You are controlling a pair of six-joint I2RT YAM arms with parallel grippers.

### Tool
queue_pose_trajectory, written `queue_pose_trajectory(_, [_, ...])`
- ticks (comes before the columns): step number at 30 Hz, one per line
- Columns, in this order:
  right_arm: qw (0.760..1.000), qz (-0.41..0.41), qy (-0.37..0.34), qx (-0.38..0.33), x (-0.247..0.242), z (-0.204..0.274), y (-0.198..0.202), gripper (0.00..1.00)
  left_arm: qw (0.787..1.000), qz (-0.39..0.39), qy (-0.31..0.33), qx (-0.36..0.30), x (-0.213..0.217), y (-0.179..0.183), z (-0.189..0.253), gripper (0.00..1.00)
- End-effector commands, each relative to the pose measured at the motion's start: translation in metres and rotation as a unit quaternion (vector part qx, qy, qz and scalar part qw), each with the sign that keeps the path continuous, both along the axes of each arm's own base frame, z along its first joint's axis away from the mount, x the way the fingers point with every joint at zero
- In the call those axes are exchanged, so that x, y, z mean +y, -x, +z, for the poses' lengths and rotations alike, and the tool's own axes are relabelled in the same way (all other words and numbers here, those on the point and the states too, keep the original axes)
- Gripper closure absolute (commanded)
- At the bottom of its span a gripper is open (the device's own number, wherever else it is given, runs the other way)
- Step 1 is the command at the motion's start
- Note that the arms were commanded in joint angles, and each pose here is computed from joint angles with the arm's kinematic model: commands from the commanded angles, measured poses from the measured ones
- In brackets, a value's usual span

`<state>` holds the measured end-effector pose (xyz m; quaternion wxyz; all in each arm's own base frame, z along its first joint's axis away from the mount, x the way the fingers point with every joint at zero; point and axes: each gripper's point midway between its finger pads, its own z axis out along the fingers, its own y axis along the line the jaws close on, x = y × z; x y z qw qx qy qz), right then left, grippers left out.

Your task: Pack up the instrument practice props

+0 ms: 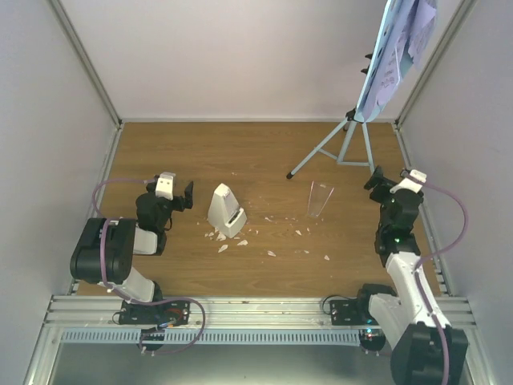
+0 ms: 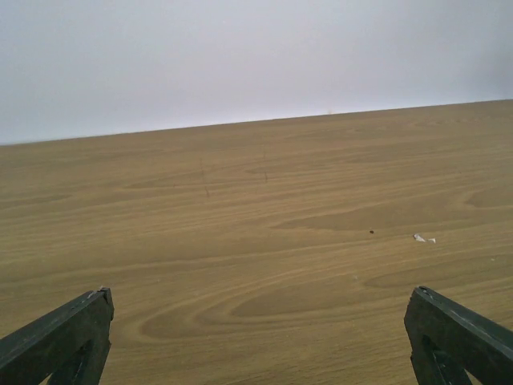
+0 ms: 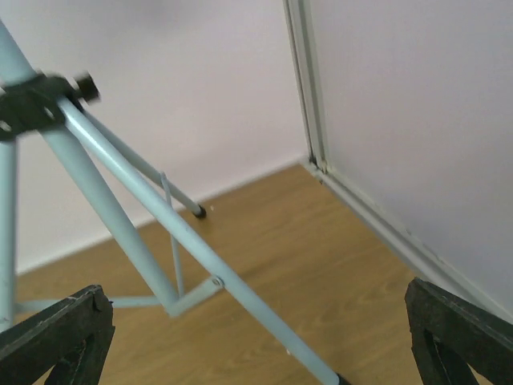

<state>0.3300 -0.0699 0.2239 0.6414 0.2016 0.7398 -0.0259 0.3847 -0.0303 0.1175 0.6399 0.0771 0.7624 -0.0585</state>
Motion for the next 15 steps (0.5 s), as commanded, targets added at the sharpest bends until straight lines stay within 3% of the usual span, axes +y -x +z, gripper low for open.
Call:
queue_pose_trajectory(1, [0.999,0.015,0.006,-0.031,0.005,0.016,0.006,0.00,0.999,-0.001,-0.008,-0.043,0.000,-0.002,0.021,0.01])
queue_pose_trajectory(4, [0.999,0.046,0.003,-0.024,0.015,0.015,-0.002,0.00,0.999,-0.002,-0.008,-0.043,0.000,-0.002,0.021,0.01])
queue_pose_trajectory(10, [0.974,0.223,0.010,-0.043,0.083,0.032,-0.025,0.00,0.999,-0.001,-0.009,-0.043,0.000,-0.002,0.021,0.01])
queue_pose_trajectory(15, [0.952,0.294,0.040,-0.077,0.144,0.057,-0.003,0.00,0.999,-0.002,-0.009,-0.043,-0.001,-0.002,0.021,0.01])
